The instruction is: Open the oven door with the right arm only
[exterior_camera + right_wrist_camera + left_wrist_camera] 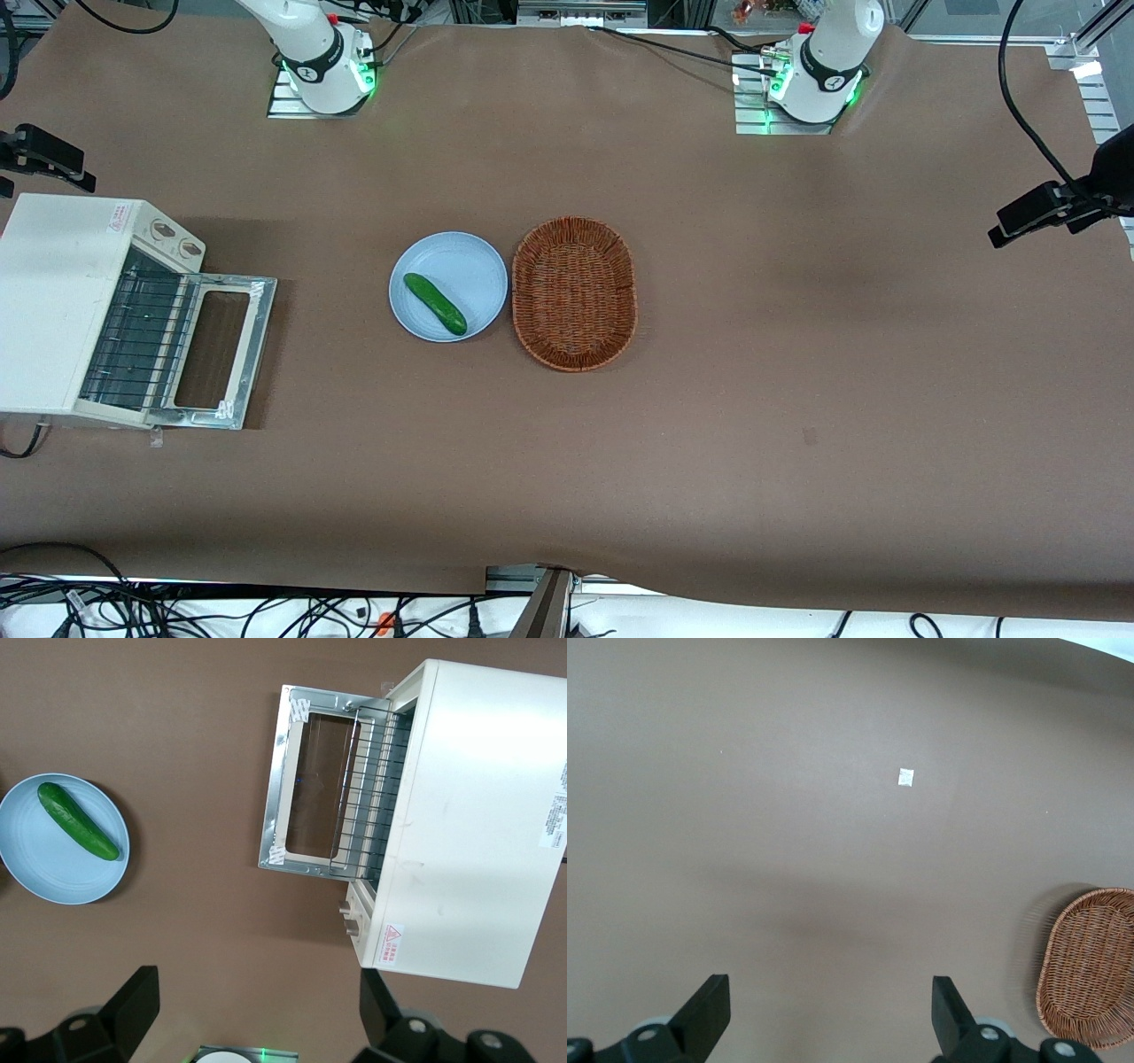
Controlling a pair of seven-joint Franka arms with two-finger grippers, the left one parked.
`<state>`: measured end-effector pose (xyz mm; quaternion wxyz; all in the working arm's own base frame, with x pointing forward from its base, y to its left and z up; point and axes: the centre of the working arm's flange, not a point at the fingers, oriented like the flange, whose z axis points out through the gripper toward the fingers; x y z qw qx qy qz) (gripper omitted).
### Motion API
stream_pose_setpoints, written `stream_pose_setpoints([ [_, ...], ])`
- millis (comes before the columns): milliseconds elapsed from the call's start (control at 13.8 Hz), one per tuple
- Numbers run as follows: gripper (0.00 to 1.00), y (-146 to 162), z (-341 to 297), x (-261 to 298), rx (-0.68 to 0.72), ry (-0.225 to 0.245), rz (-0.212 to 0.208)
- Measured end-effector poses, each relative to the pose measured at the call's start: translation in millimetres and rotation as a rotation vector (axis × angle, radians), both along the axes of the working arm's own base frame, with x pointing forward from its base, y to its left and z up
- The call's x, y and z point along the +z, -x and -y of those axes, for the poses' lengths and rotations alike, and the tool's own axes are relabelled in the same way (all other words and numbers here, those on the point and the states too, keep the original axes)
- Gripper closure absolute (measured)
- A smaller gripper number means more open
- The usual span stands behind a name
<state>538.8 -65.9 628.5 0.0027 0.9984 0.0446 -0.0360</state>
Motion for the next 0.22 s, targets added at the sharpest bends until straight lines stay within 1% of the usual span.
stream_pose_setpoints([
  [217, 0.0, 0.0, -1.1, -0.5, 0.002, 0.0, -0.006],
])
